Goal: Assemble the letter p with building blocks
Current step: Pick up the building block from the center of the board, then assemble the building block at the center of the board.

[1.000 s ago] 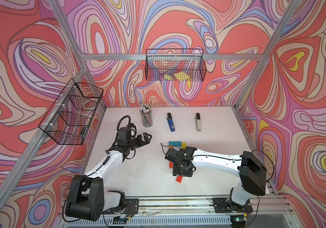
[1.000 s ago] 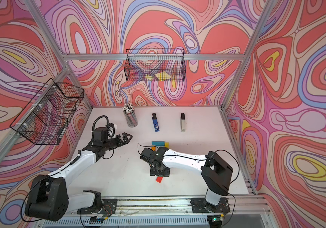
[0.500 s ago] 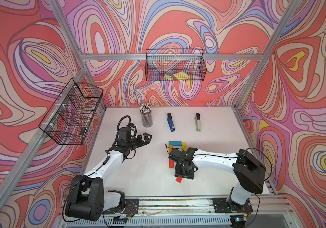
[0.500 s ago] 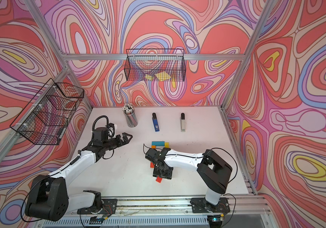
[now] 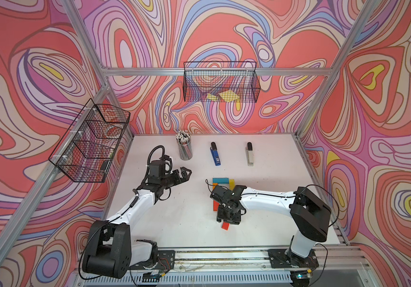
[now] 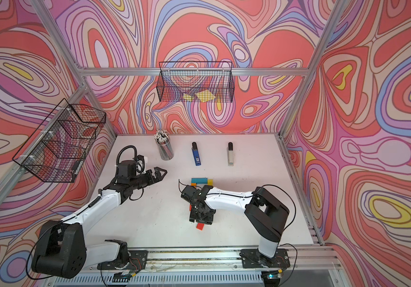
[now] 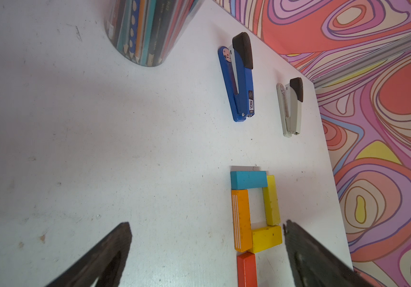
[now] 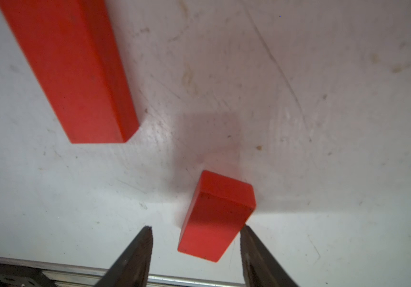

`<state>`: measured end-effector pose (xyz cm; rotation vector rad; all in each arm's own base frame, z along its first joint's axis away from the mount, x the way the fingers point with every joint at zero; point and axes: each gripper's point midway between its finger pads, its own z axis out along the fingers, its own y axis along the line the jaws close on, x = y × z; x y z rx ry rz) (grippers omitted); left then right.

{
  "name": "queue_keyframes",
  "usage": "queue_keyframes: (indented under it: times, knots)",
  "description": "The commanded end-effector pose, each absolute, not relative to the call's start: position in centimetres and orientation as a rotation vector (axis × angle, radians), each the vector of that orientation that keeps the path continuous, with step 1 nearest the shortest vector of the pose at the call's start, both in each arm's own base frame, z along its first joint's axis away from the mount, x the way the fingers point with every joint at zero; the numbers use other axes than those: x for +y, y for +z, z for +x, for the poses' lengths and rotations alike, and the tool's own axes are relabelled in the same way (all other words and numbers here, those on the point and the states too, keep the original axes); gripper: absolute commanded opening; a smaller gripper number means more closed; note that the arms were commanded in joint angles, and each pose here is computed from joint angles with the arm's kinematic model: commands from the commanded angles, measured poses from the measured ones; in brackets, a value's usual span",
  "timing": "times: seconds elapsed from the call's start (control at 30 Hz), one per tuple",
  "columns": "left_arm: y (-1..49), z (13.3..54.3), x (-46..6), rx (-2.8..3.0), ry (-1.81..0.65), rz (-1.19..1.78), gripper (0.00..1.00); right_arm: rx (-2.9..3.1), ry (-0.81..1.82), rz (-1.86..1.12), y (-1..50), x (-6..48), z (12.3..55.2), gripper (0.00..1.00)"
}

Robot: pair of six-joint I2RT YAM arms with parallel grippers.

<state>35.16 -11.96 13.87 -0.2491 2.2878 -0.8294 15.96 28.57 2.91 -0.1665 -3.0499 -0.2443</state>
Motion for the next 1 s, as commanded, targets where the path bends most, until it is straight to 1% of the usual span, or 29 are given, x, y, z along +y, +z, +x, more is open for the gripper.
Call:
queue_keyframes:
  times: [0.0,0.07,0.17,0.3,0.4,0.7,0.97]
  knots:
    - [13.7,35.2,-11.6,2.283,-0.817,-0.26,0.99,-3.035,-0.219,-0.156,2.0,28.7,16.0,0.58]
    - [13.7,35.2,-11.6,2.284,-0.816,-0.261,0.99,-3.028,-0.224,-0.155,1.8,28.8,15.9,0.56]
    - [13.8,35.2,-11.6,2.284,-0.815,-0.259,0.99,-3.021,-0.231,-0.14,1.6,29.1,15.9,0.48]
    - [13.8,35.2,-11.5,2.284,-0.811,-0.26,0.99,-3.024,-0.241,-0.105,1.7,29.7,16.3,0.33]
    - [13.8,35.2,-11.5,2.284,-0.811,-0.259,0.99,-3.03,-0.246,-0.089,1.9,30.0,16.5,0.27]
    - [13.8,35.1,-11.5,2.283,-0.809,-0.26,0.99,-3.044,-0.223,0.011,2.4,31.2,16.5,0.24]
    - [13.8,35.1,-11.5,2.282,-0.807,-0.262,0.99,-3.028,-0.207,0.058,1.8,31.9,16.4,0.23]
